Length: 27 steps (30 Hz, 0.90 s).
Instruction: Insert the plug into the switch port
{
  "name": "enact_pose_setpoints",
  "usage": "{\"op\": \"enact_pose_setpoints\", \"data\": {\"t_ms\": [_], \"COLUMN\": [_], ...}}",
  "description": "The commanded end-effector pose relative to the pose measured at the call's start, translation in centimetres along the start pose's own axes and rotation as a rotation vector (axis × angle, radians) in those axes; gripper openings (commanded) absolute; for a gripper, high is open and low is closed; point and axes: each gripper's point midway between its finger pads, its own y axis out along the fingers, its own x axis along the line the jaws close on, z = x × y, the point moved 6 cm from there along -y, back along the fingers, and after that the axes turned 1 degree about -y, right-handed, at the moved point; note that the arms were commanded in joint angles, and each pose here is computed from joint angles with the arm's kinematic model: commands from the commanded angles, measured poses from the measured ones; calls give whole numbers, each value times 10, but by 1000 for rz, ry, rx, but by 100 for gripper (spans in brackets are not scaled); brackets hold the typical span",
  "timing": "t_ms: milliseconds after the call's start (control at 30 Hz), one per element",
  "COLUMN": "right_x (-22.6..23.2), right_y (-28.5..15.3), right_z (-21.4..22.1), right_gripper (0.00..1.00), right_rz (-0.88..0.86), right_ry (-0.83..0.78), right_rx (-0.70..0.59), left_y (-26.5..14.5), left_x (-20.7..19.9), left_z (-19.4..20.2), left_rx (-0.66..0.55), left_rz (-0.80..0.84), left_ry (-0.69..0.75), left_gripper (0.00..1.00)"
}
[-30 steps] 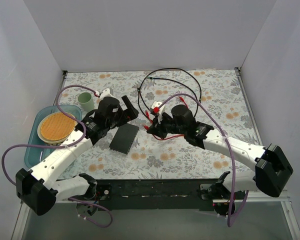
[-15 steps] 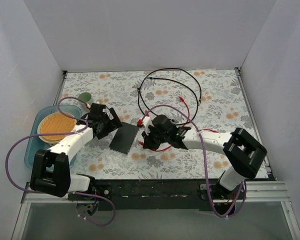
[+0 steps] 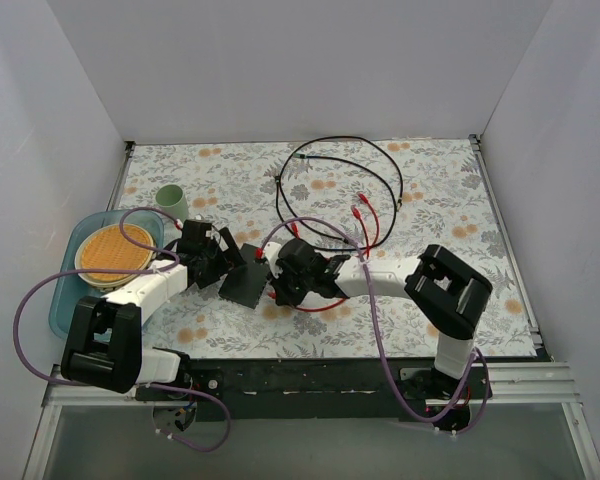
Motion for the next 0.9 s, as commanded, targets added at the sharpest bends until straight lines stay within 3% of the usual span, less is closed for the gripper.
{"op": "enact_pose_setpoints", "data": {"t_ms": [0, 433, 867], "right_x": [1, 7, 15], "right_y": [4, 20, 17], "right_z": [-12, -5, -2], "right_gripper": [1, 1, 1], "right_rz": [49, 110, 137], "right_ry": [6, 2, -2], "right_rx": [17, 156, 192], "left_y": [2, 3, 5], "left_x": [-2, -3, -2], "left_z": [-4, -4, 2], "left_rx": [-28, -16, 11], "left_rz": [26, 40, 56], "left_ry": [9, -17, -38], "left_gripper": [91, 91, 88]}}
